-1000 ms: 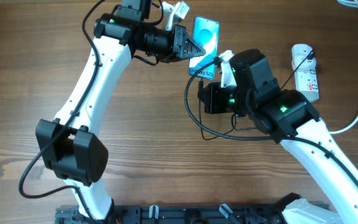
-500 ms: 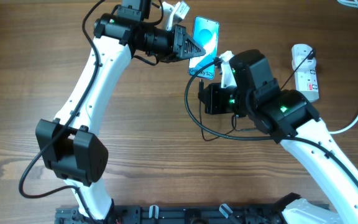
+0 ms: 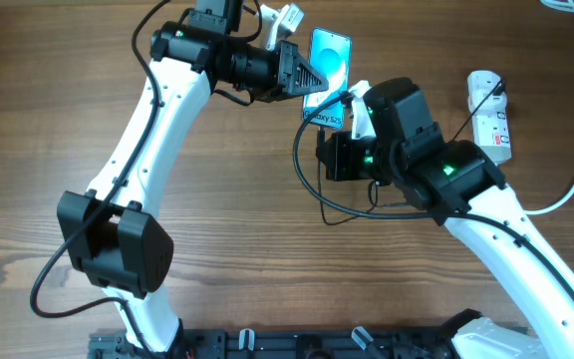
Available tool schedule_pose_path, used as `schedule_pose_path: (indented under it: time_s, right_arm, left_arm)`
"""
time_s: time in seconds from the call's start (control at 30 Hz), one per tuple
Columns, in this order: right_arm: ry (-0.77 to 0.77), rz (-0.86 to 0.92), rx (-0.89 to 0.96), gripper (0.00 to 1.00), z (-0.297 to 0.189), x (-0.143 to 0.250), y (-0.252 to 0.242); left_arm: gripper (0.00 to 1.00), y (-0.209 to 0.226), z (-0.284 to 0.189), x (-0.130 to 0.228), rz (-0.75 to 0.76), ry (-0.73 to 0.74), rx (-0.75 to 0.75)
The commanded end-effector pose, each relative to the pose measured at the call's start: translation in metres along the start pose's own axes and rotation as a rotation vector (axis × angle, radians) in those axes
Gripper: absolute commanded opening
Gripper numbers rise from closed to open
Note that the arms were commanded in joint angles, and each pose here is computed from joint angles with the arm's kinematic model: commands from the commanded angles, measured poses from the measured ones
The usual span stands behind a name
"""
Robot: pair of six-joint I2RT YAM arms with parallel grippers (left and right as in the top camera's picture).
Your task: Plug charger to phone and switch on socket
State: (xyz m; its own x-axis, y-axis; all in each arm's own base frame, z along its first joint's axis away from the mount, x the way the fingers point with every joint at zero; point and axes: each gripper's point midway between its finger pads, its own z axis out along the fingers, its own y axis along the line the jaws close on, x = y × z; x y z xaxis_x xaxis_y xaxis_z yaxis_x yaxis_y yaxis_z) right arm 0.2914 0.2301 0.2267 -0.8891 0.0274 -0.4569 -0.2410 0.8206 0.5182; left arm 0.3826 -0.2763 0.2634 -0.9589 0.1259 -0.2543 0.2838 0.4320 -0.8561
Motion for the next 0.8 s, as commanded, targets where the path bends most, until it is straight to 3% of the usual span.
schedule_pose_path:
  time_s: [0.0, 0.3, 0.77]
  right_arm:
    - [-0.008, -0.002, -0.027, 0.05, -0.003, -0.006, 0.008]
    - [0.005, -0.004, -0.040, 0.05, -0.003, -0.003, 0.010]
    - [0.000, -0.025, -0.047, 0.05, -0.003, -0.005, 0.012]
  left_arm:
    - [0.04, -0.018, -0.008, 0.001, 0.064, -0.015, 0.025]
    - [0.04, -0.008, -0.008, -0.004, 0.071, -0.040, -0.037]
    - [0.04, -0.015, -0.008, -0.001, 0.068, -0.024, 0.006]
